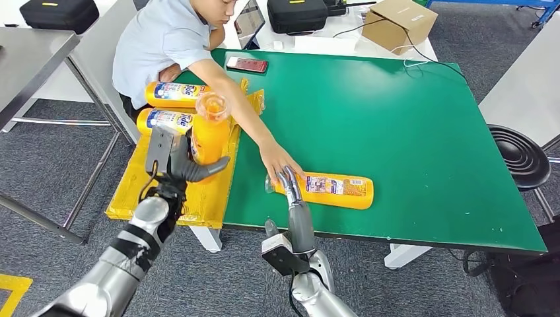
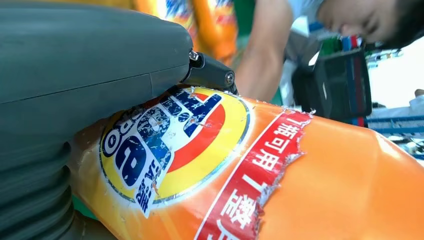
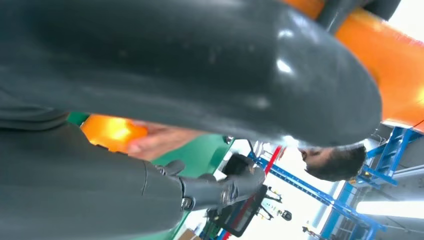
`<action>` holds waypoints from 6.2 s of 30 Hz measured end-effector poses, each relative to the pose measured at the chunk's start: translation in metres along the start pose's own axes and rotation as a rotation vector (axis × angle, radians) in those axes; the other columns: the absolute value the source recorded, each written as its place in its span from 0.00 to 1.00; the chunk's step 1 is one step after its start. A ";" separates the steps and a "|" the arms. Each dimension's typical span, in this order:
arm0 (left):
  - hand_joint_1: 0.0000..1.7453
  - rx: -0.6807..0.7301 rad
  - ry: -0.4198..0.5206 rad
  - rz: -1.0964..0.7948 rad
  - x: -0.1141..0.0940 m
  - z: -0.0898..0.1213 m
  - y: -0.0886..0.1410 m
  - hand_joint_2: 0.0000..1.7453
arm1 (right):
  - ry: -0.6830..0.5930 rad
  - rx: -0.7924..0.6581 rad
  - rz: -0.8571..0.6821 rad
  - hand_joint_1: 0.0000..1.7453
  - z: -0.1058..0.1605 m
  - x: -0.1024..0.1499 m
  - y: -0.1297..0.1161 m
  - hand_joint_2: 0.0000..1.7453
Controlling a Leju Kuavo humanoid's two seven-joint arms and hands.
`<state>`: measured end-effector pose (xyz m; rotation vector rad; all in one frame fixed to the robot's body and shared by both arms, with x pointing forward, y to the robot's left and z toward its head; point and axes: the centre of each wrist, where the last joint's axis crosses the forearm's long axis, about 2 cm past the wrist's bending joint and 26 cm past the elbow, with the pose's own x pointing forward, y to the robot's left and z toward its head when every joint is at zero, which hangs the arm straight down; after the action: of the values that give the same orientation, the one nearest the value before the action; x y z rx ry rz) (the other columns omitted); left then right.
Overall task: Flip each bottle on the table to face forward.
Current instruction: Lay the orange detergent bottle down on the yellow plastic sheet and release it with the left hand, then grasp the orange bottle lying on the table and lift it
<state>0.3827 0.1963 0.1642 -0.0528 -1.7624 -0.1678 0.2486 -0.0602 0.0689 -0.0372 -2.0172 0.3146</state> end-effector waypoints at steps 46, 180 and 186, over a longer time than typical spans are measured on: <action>1.00 0.199 0.515 -0.995 -0.052 -0.022 0.082 1.00 | 0.005 0.197 -0.167 0.00 -0.016 0.019 0.038 0.00; 0.00 0.003 -0.173 0.314 0.009 0.068 -0.041 1.00 | 0.559 0.415 0.710 1.00 -0.063 -0.098 -0.207 1.00; 0.00 0.028 -0.154 0.282 0.004 0.070 -0.041 1.00 | 0.390 0.262 0.372 1.00 -0.038 -0.103 -0.185 1.00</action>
<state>0.3086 0.1656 0.1516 -0.2986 -1.8893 0.0678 0.3490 -0.2478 0.0387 -0.2899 -1.5620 0.7467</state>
